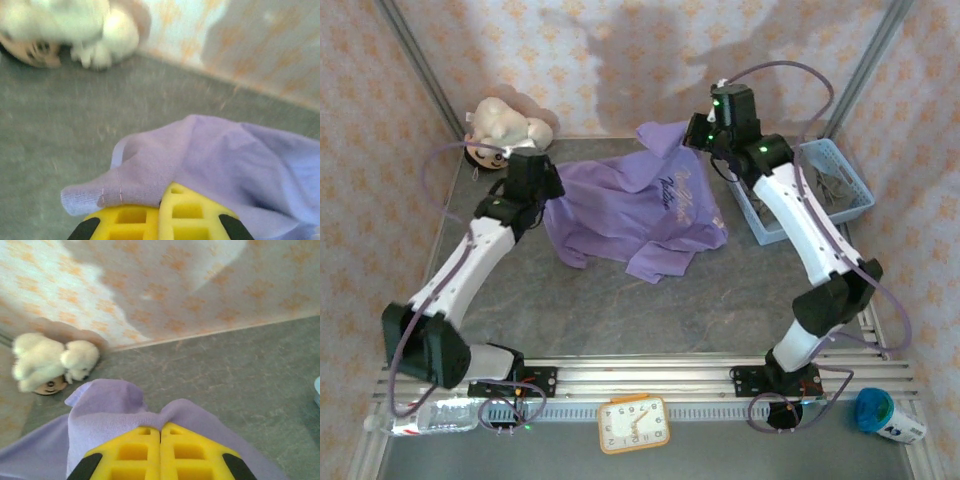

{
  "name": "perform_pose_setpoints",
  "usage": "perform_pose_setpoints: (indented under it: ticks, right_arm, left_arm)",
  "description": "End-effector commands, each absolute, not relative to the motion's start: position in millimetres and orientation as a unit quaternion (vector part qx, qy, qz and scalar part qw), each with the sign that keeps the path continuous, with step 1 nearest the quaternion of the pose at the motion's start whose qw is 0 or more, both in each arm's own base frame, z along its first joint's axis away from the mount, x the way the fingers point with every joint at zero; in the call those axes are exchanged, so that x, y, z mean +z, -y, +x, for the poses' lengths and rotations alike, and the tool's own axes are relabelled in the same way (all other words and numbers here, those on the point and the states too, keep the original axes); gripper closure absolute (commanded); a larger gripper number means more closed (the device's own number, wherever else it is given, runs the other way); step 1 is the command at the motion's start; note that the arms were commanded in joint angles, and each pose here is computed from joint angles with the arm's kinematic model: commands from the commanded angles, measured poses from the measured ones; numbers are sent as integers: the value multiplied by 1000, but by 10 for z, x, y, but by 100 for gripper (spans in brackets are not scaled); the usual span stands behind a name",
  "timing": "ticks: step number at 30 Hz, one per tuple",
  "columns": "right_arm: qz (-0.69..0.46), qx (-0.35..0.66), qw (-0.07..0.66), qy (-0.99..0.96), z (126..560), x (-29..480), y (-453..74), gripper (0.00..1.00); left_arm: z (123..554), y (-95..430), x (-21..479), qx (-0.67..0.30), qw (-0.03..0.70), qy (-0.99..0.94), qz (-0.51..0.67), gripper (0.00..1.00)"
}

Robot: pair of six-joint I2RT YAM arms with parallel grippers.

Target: Fold and stack the mixed laundry pile

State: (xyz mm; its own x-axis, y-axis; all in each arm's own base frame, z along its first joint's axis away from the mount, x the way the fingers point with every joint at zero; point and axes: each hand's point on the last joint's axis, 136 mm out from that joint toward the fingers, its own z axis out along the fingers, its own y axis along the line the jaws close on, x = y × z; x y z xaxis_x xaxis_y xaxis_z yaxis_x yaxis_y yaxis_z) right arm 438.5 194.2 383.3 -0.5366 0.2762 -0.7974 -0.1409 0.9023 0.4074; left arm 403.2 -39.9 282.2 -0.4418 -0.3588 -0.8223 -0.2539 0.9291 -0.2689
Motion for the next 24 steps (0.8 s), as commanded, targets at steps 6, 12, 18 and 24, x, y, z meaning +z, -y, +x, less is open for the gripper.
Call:
perform_pose_setpoints:
  ticks: [6, 12, 18, 24]
  right_arm:
    - [7, 285, 609, -740, 3340, 5295, -1525, 100]
    - [3, 314, 651, -691, 2830, 5756, -1326, 100]
    - [26, 292, 684, -668, 2865, 5878, -1189, 100]
    - [63, 217, 637, -737, 4065, 5121, -1319, 100]
  left_arm:
    - [3178, 126, 4380, -63, 634, -754, -161, 100]
    - [2776, 249, 4940, -139, 677, -710, -135, 100]
    - [2766, 209, 5074, -137, 700, -687, -140, 100]
    - [3507, 14, 4438, -9, 652, -737, -176, 100]
